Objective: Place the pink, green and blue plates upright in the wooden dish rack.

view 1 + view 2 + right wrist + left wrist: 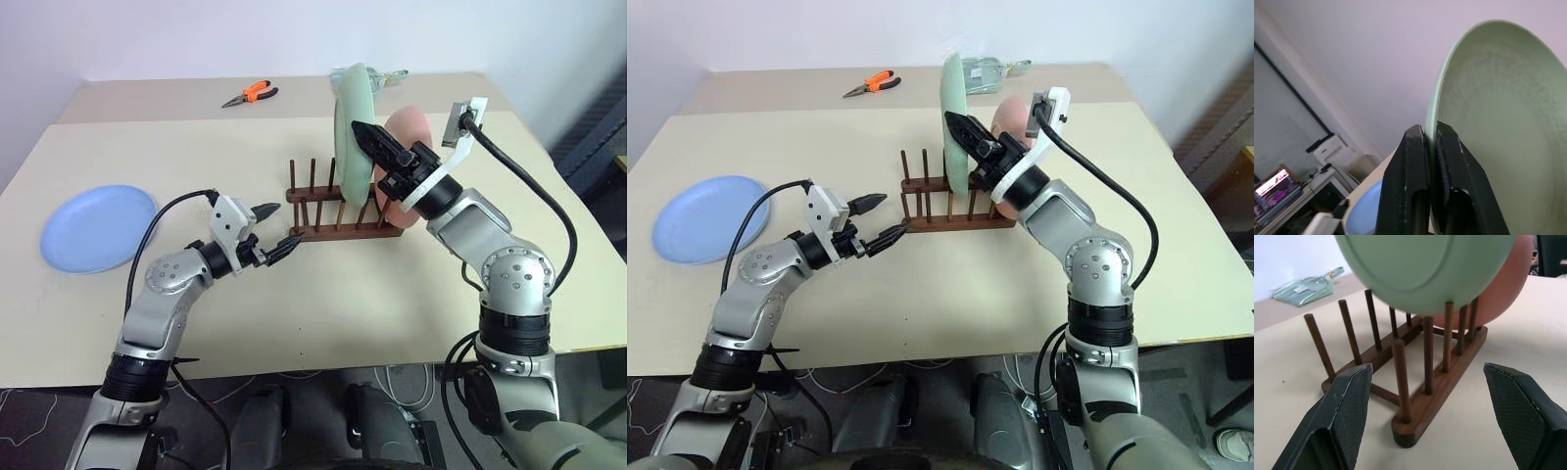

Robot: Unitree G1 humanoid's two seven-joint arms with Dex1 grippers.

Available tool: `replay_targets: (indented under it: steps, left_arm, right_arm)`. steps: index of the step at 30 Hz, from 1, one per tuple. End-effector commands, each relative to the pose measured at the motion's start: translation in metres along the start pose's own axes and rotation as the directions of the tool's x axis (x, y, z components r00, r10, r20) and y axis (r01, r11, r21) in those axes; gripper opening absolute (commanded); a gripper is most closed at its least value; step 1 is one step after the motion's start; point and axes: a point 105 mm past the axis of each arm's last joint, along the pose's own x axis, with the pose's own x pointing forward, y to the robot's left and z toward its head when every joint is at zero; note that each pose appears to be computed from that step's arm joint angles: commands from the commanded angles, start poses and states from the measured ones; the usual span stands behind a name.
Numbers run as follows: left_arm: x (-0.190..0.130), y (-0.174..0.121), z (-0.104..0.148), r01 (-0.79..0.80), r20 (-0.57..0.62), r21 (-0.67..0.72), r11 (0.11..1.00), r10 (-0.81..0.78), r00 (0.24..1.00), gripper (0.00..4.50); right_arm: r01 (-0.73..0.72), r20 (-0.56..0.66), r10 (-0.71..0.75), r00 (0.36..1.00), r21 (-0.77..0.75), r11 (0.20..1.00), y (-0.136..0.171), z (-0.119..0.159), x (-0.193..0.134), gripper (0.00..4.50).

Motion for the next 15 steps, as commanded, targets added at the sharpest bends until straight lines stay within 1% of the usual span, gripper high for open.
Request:
replay_targets:
  steps: [1,3,4,6,8,9,11,12,14,15]
  left_arm:
    - [-0.002,-0.003,0.010,0.016,0.025,0.004,1.000,-0.016,1.000,3.99]
    - [-0.003,-0.003,0.010,0.014,0.025,-0.015,1.000,-0.014,1.000,4.50]
    - [-0.004,-0.002,0.010,0.014,0.024,-0.028,1.000,-0.014,1.000,4.50]
    - [-0.005,0.004,0.011,-0.018,0.030,-0.034,0.999,0.019,0.999,4.50]
    - [-0.007,0.015,0.016,-0.081,0.049,-0.039,0.996,0.083,0.995,4.50]
    - [-0.009,0.021,0.017,-0.111,0.056,-0.042,0.993,0.113,0.992,4.50]
    - [-0.016,0.045,0.019,-0.249,0.066,-0.057,0.967,0.252,0.965,4.50]
    - [-0.021,0.058,0.020,-0.328,0.070,-0.069,0.942,0.332,0.941,4.50]
    - [-0.041,0.092,0.023,-0.531,0.086,-0.108,0.840,0.540,0.837,4.50]
    - [-0.048,0.102,0.024,-0.588,0.088,-0.122,0.800,0.598,0.796,4.50]
  right_arm:
    - [-0.012,0.040,0.015,0.999,-0.063,0.998,0.004,0.014,0.002,1.50]
    - [0.008,0.043,-0.003,0.999,-0.113,0.994,0.003,0.016,0.002,2.48]
    - [0.015,0.049,-0.008,0.999,-0.140,0.990,0.002,0.018,0.003,2.93]
    - [0.045,0.068,-0.027,0.997,-0.277,0.960,0.001,0.028,0.006,2.93]
    - [0.063,0.086,-0.030,0.996,-0.419,0.906,0.003,0.039,0.007,2.93]
    - [0.067,0.092,-0.027,0.995,-0.462,0.884,0.004,0.043,0.008,2.93]
    - [0.030,0.099,0.027,0.995,-0.534,0.845,0.017,0.052,0.011,2.93]
    - [0.000,0.096,0.065,0.993,-0.562,0.827,0.026,0.055,0.013,2.93]
    - [-0.104,0.031,0.160,0.987,-0.635,0.766,0.049,0.050,0.016,2.93]
    - [-0.139,0.003,0.186,0.982,-0.652,0.745,0.055,0.047,0.017,2.93]
